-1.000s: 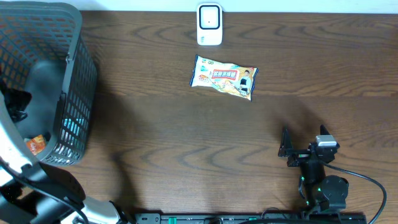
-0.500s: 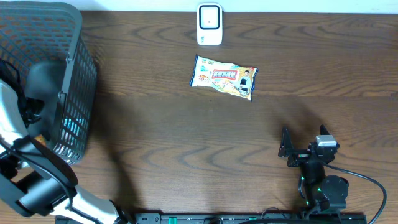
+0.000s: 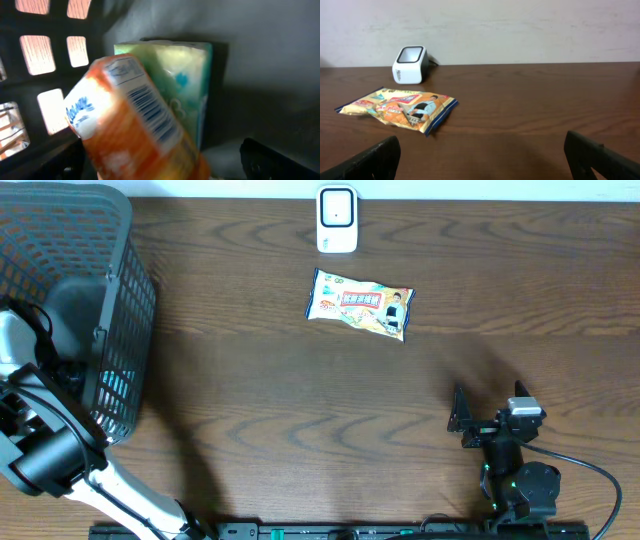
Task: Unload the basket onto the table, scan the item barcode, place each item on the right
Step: 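Reach into the basket and grasp the orange tissue pack with the left gripper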
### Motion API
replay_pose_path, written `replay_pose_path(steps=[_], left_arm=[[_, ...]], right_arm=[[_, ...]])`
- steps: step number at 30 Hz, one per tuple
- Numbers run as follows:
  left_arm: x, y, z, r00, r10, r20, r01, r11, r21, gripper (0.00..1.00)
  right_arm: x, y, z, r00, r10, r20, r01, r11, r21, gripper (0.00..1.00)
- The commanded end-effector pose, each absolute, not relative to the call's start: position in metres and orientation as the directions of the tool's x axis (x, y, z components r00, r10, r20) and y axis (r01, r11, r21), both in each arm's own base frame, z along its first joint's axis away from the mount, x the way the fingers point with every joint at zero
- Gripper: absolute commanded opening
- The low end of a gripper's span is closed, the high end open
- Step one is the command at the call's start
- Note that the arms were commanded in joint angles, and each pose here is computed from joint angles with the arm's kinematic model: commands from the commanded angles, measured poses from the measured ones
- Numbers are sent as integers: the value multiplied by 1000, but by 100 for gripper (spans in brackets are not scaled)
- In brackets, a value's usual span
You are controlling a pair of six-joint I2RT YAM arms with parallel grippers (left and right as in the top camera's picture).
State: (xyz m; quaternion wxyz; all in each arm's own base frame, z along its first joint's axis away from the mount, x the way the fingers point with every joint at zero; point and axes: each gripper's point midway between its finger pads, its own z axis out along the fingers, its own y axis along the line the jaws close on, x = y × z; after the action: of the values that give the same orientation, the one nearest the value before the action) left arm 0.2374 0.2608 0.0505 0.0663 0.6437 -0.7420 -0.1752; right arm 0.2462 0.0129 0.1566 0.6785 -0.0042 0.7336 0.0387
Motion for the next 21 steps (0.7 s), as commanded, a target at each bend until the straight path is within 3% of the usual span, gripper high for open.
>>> replay_pose_path(steps=[1,11,14,17,21], left_arm=[[234,262,50,-140,-982,-128,-934,88,347,100],[235,262,51,-143,-981,-129,-935,91,344,43],[240,259,58,-141,-984,-111,-944,99,315,40],[246,261,76,-134,-982,-129,-956,94,279,26],[253,266,109,-120,-972,-202,-976,78,202,25]], right_arm=[[246,10,156,-82,57,-995,-46,997,61,99],[246,10,156,-82,57,-995,-46,997,61,99],[246,10,156,-82,57,-995,-46,997,61,99],[246,10,156,-82,57,-995,-46,997,61,99],[246,10,156,-82,57,-995,-46,997,61,99]])
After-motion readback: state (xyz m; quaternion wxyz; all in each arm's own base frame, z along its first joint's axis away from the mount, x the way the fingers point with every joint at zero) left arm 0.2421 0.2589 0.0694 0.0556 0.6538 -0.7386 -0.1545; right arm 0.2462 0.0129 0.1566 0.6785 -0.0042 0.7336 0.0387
